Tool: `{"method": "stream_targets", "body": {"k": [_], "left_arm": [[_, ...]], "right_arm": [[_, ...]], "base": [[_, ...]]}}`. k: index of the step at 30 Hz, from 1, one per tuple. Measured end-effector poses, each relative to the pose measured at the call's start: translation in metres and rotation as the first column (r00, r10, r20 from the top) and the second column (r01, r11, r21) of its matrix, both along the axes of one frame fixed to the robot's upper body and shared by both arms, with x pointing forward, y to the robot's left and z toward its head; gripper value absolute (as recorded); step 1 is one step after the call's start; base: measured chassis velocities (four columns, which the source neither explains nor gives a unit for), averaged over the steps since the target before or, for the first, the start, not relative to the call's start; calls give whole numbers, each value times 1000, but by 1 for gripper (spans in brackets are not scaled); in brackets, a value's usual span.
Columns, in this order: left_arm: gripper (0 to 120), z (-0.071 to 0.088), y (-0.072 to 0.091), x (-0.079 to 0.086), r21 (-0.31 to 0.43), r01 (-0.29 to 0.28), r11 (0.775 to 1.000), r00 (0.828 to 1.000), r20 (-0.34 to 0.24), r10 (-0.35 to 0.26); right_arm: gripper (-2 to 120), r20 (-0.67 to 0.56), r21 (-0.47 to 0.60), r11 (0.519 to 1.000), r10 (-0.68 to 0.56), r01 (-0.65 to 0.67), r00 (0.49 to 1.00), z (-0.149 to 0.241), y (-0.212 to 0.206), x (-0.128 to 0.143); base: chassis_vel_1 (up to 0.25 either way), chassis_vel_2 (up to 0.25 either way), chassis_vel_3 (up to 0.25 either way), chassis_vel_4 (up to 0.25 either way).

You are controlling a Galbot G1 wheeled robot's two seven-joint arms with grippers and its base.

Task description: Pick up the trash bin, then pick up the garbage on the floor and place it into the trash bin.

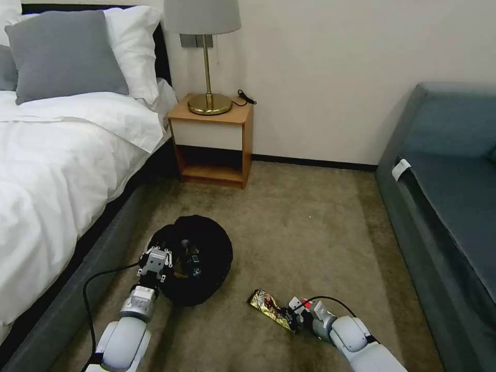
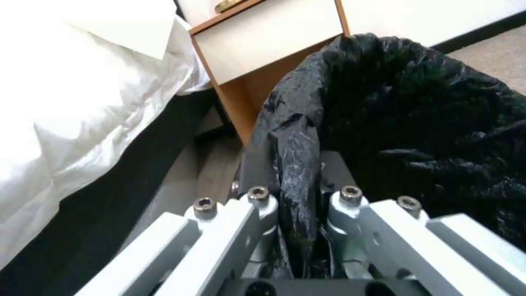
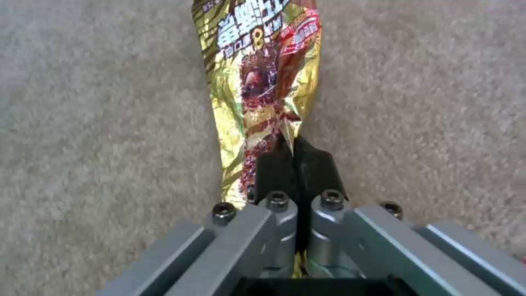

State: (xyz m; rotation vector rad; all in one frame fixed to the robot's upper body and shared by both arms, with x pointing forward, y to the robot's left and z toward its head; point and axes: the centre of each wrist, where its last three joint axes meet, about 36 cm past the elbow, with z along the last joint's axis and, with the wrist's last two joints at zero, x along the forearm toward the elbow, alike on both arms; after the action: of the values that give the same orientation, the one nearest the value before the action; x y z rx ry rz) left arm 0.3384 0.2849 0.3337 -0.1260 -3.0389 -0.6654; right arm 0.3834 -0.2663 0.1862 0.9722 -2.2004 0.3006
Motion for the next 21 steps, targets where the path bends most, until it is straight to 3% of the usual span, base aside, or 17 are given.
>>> {"method": "stream_targets", "body": {"k": [8,11,21], "left_arm": [[6,5,-1,-3,-1,7,1000,1000,15,-7],[6,6,-3,-3,-4,18,1000,1000,24,-18],[6,4,-12,-3,-10,45,999,999,21,-45]], "right_arm": [[0,77,111,986,-133,124,988,21,3,10],[0,114,233,942,-273,241,955,44,13,22],[0,159,412,846,-432,338,888,107,38,62]], "base": [[0,0,0,0],[0,0,0,0],[0,0,0,0]]}}
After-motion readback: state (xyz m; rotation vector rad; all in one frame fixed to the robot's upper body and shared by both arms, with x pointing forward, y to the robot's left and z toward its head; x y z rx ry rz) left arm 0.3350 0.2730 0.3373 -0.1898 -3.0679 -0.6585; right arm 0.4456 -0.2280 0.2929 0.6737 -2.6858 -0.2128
